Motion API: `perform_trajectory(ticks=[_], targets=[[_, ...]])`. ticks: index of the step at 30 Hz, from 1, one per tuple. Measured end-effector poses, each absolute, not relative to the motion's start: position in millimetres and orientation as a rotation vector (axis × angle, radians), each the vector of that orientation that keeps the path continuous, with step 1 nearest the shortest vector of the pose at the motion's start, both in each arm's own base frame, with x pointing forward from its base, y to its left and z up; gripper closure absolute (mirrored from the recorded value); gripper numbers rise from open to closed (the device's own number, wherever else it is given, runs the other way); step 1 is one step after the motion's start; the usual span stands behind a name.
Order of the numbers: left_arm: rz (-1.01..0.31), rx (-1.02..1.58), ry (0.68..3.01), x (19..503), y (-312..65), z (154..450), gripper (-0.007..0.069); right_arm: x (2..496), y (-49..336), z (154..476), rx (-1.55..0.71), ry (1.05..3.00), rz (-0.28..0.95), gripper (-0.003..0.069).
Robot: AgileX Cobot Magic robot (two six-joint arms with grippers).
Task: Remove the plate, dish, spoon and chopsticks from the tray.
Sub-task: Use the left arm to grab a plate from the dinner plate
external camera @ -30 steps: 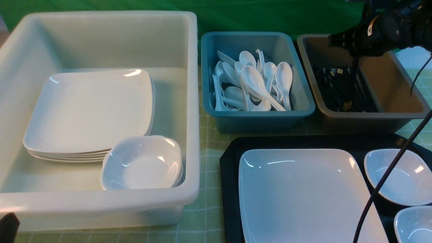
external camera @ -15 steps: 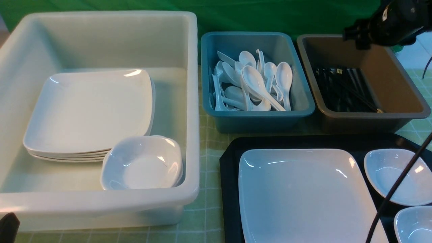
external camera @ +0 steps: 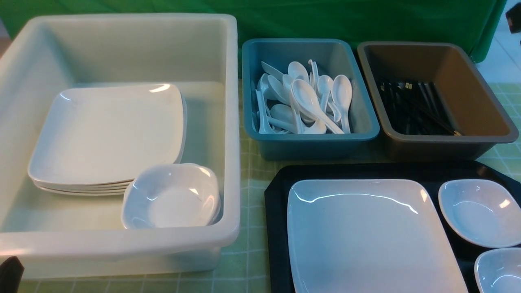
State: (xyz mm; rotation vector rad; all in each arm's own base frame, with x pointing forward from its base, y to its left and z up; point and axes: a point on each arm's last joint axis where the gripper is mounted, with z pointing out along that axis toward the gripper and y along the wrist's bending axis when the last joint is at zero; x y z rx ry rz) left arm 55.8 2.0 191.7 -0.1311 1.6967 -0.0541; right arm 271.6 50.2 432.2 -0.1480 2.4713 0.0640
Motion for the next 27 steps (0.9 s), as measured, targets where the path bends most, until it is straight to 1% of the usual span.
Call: perform_trajectory(ticks=[2,6,8,9,10,15,17,20,22,24,25,27], targets=[[-0.054,-0.131,1.697,55.8,2.0,191.7,0.0403,248.8,48.4,426.1,-0.156,2.489,0.1,0.0648],[-0.054,-0.131,1.697,55.8,2.0,191.7,0.0403,213.8,43.0,405.6,-0.165,2.541,0.114,0.0643],[-0.054,-0.131,1.697,55.8,2.0,191.7,0.0403,188.4,38.3,380.7,-0.168,2.599,0.111,0.063],[-0.054,-0.131,1.697,55.8,2.0,191.7,0.0403,186.5,38.0,378.7,-0.169,2.604,0.111,0.0629],[-0.054,-0.131,1.697,55.8,2.0,191.7,0.0403,167.6,34.6,357.2,-0.17,2.653,0.109,0.0615],[-0.054,-0.131,1.697,55.8,2.0,191.7,0.0403,136.7,30.1,310.9,-0.167,2.749,0.121,0.0581],[-0.054,-0.131,1.697,55.8,2.0,191.7,0.0403,125.6,30.0,284.2,-0.157,2.792,0.149,0.0555],[-0.054,-0.131,1.697,55.8,2.0,191.7,0.0403,121.6,31.8,265.4,-0.147,2.815,0.187,0.0517],[-0.054,-0.131,1.697,55.8,2.0,191.7,0.0403,122.7,33.5,260.0,-0.159,2.816,0.209,0.0482],[-0.054,-0.131,1.697,55.8,2.0,191.7,0.0403,128.3,36.6,256.7,-0.204,2.804,0.234,0.041],[-0.054,-0.131,1.697,55.8,2.0,191.7,0.0403,129.2,37.1,255.8,-0.221,2.805,0.236,0.0404],[-0.054,-0.131,1.697,55.8,2.0,191.7,0.0403,136.1,39.9,251.4,-0.259,2.808,0.251,0.0353]])
